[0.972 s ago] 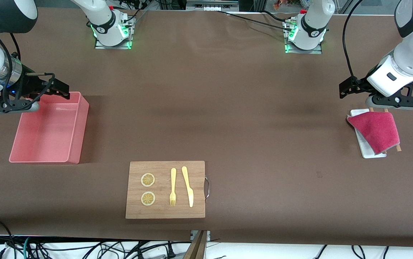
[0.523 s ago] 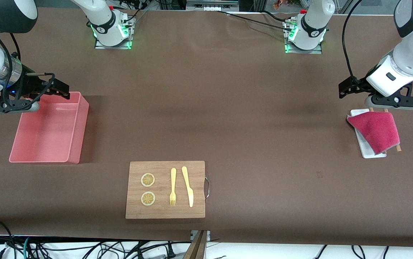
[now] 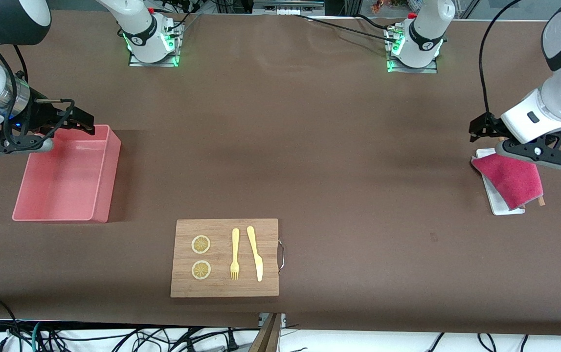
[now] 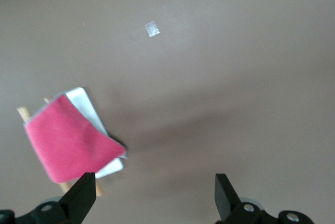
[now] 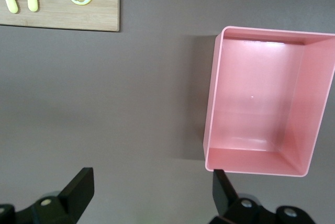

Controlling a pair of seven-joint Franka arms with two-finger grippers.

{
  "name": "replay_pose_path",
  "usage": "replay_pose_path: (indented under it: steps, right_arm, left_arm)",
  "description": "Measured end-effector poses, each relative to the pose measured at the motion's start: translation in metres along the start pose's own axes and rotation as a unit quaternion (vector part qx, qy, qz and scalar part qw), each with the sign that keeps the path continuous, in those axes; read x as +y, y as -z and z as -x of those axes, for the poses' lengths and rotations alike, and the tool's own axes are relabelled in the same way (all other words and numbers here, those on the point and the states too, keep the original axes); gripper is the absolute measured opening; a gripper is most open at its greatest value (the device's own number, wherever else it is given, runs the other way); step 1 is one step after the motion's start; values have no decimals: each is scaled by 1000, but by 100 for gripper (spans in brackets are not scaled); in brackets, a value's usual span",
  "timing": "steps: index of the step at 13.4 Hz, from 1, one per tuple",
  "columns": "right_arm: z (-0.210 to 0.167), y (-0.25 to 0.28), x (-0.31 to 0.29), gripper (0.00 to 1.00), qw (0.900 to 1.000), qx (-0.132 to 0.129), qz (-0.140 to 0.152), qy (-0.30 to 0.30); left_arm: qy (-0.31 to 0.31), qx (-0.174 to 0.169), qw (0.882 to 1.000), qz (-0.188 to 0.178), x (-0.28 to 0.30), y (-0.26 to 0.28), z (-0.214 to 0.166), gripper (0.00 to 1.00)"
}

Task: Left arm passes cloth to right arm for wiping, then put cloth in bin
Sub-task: 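Lower the left gripper onto the pink cloth on the white tray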

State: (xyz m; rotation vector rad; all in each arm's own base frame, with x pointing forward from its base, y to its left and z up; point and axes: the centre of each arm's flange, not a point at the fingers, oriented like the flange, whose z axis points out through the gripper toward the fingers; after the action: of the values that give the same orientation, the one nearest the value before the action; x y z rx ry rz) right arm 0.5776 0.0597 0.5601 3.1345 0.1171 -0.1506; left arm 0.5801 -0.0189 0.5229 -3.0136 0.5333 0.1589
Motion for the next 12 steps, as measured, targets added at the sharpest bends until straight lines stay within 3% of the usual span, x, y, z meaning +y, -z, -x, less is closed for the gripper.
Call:
replay_pose_path:
  steps: [3,6,8,12]
  right_arm:
    - [0,0,0,100,1000,0,0,0]
    - [0,0,0,100,1000,0,0,0]
    - [0,0,0,100,1000,0,0,0]
    - [0,0,0,100,1000,0,0,0]
  left_arm:
    - [-96,-14,995,-3,-33,-19,-14,100]
    - [-186,-33,982,21,-89,-64,-27,100]
    - [-210,-35,977,31,-116,-108,-44,100]
    - [-218,-7,976,17,-131,-168,-78,100]
